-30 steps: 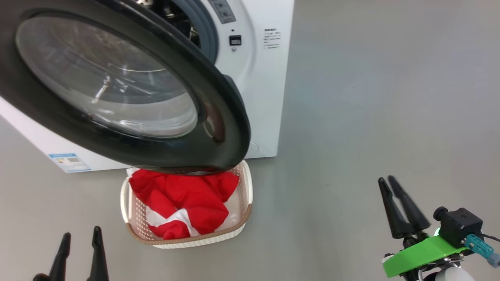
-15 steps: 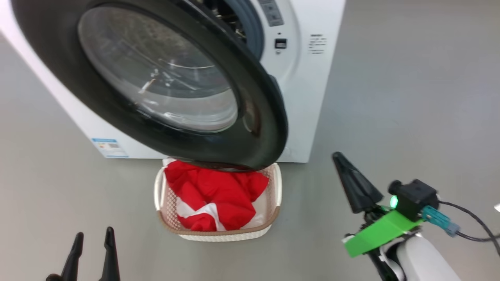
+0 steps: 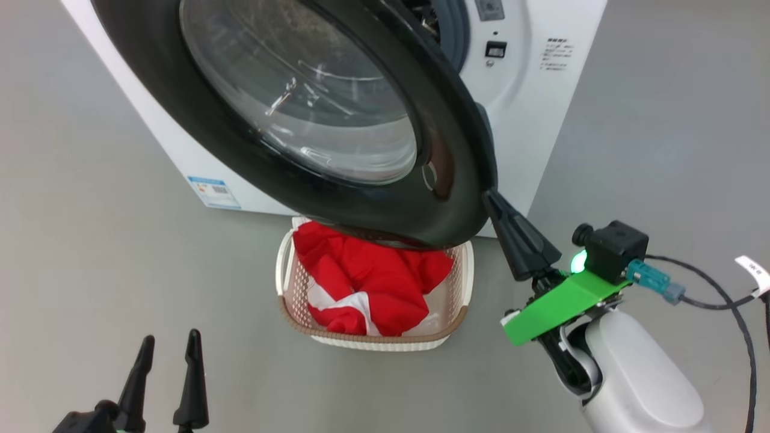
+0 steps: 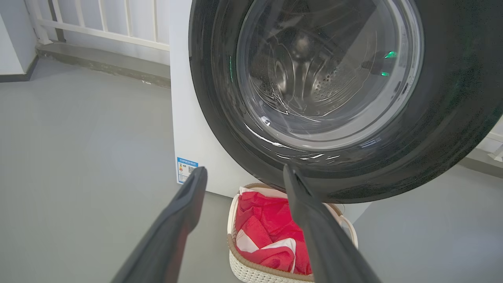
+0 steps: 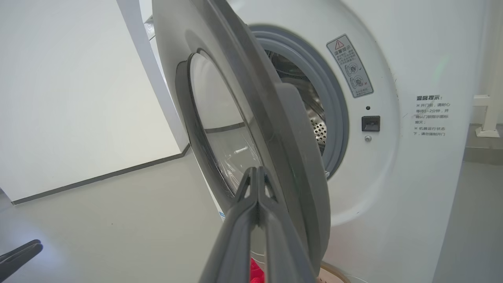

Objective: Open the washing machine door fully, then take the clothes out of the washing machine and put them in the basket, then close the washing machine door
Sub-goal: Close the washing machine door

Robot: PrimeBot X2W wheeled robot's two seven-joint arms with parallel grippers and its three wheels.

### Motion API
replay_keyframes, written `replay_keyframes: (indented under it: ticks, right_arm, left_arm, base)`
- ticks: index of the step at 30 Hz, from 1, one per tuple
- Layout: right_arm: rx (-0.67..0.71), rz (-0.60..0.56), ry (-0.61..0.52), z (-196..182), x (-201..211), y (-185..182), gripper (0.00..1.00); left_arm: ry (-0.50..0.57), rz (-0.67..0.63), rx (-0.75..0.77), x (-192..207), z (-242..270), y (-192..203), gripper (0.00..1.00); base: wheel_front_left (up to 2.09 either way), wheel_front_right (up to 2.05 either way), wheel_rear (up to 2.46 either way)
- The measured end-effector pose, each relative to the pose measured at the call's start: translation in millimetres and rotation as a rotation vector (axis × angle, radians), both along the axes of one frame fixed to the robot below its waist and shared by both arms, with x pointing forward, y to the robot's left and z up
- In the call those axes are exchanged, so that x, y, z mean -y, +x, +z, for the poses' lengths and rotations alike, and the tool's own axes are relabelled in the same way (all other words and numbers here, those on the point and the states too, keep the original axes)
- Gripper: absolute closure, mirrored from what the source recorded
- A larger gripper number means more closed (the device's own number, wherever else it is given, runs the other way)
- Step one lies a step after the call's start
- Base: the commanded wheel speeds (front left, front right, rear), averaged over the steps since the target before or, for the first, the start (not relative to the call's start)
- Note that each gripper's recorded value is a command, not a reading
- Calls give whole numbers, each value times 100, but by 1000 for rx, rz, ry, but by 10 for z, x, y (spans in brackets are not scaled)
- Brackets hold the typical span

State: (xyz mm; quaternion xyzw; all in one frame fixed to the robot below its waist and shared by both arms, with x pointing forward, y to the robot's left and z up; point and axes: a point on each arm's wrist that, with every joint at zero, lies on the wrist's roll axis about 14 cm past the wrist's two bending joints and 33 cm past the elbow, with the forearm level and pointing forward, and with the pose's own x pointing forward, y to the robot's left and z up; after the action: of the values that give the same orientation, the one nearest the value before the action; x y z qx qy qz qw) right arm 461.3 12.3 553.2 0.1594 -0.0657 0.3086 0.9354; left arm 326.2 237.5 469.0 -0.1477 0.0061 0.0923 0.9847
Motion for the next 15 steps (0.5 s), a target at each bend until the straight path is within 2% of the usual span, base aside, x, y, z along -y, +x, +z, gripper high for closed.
replay_keyframes:
  ticks: [15]
  right_arm:
    - [-60, 5, 1, -254, -104, 387, 100]
  left_arm:
    - [-15, 0, -20, -1, -74, 228, 0]
  base:
    - [0, 0, 0]
